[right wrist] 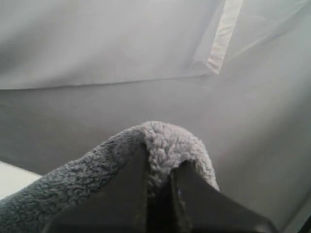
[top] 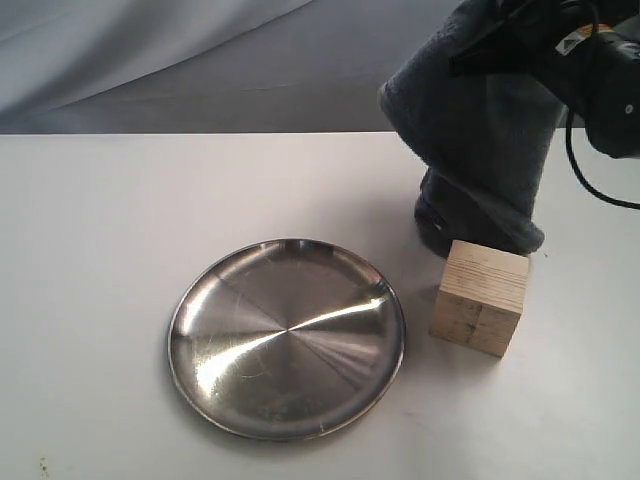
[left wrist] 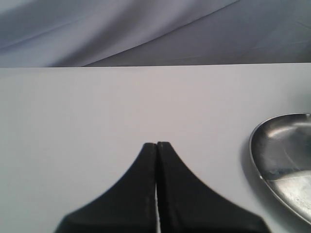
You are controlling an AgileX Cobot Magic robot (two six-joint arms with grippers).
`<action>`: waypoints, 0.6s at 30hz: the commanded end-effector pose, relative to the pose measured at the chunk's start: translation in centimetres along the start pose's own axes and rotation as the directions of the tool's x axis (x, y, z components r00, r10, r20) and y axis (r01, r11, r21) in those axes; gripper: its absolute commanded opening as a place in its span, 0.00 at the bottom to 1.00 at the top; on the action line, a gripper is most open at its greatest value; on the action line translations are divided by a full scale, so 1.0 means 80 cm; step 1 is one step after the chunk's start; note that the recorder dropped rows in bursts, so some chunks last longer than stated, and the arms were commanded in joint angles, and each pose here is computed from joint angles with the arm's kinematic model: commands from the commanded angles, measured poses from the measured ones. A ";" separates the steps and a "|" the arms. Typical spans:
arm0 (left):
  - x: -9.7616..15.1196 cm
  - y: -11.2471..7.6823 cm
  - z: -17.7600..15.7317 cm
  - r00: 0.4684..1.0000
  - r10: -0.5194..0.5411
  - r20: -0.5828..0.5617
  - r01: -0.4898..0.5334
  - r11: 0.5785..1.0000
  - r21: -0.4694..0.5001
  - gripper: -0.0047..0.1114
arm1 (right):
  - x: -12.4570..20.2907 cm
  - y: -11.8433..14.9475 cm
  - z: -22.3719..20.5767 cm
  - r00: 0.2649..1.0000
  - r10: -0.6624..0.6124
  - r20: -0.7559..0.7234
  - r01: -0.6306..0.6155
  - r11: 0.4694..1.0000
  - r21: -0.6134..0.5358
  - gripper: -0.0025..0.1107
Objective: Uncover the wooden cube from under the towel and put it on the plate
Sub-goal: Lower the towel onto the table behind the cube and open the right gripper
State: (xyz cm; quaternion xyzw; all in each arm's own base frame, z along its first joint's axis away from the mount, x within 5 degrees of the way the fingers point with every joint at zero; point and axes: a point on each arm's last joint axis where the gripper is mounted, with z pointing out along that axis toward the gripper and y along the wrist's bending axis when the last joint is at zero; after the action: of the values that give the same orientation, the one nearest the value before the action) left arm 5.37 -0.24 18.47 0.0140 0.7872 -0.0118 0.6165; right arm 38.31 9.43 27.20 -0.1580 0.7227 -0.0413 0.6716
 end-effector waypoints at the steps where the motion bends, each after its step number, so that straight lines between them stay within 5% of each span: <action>1: 0.000 0.000 0.000 1.000 -0.005 0.010 0.005 1.000 0.000 0.04 | 0.029 0.015 0.017 0.988 -0.002 -0.153 -0.009 0.997 -0.074 0.02; 12: 0.000 0.000 0.000 1.000 -0.008 0.010 0.008 1.000 0.000 0.04 | 0.118 0.044 0.034 0.903 -0.050 -0.427 -0.031 0.983 -0.181 0.02; 18: 0.000 0.000 0.000 1.000 -0.008 0.010 0.008 1.000 0.000 0.04 | 0.158 0.051 0.039 0.853 -0.053 -0.519 -0.056 0.980 -0.192 0.17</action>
State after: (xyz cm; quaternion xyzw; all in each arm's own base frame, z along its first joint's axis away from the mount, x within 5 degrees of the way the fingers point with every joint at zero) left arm 5.37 -0.24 18.47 0.0140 0.7872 -0.0118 0.6165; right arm 39.91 10.55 14.79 -0.2125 0.8671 -0.0107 0.4503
